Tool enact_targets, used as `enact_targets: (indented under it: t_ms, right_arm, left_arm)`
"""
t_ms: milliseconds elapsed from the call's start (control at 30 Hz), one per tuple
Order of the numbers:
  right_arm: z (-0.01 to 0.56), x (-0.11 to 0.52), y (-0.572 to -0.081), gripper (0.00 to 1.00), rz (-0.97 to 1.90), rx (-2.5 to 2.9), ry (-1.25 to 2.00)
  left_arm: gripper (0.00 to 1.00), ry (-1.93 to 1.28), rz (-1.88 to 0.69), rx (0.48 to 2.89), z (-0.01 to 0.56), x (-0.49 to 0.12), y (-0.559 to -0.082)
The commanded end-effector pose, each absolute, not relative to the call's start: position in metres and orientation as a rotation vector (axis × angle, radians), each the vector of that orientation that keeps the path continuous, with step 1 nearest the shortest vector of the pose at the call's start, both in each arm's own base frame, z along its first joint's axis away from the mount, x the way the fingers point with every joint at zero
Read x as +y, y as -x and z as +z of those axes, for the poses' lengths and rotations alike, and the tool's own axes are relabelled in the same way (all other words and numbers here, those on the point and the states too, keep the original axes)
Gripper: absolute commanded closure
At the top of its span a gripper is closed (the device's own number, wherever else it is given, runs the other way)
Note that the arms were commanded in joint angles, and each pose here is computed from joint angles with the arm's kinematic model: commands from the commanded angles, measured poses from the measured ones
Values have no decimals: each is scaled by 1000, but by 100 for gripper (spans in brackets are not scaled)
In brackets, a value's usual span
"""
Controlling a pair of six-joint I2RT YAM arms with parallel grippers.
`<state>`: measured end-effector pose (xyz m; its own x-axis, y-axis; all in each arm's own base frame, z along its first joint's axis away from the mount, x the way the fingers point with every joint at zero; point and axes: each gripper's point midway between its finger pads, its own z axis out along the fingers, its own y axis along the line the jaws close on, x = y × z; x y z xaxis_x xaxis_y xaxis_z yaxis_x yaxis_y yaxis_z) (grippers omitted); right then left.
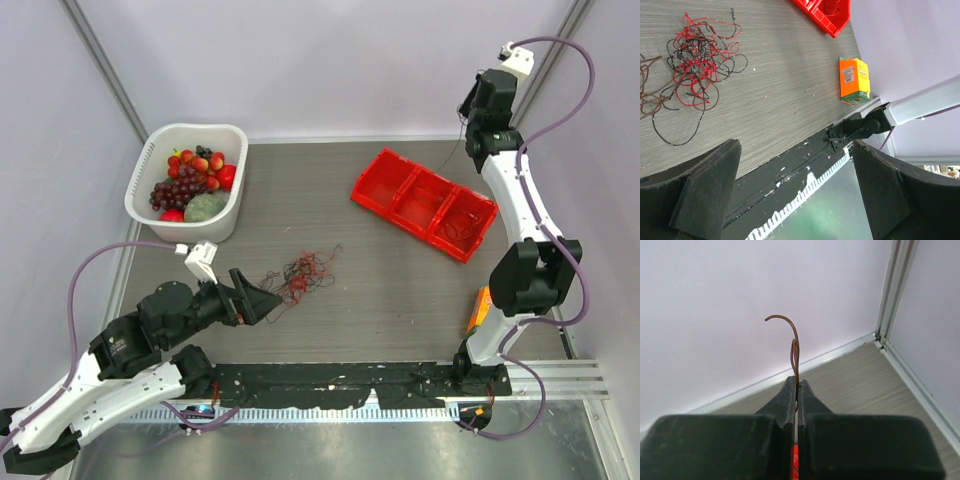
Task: Untangle the cables
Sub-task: Place the cable in the bin.
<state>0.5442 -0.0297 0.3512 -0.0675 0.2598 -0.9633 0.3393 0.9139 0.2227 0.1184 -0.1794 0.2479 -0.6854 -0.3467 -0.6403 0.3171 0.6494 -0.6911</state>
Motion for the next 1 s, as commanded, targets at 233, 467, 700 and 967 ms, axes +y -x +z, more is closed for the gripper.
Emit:
enact_targets:
  t_ms: [233, 467, 700, 967]
  right_arm:
    - [285, -31, -555, 99, -142, 1668, -361]
    - [213, -21, -533, 99, -116, 1831, -448]
    - [170, 11, -504, 99, -99, 1941, -419]
    - [110, 23, -502, 99, -127, 2172, -359]
  left_arm:
    - [3, 30, -1092, 2037, 258, -186, -123]
    - [3, 28, -1070, 2031, 264, -180, -122]
    - [3, 24, -1099, 2035, 258, -187, -122]
    - [3, 14, -1095, 2041, 257, -187, -121]
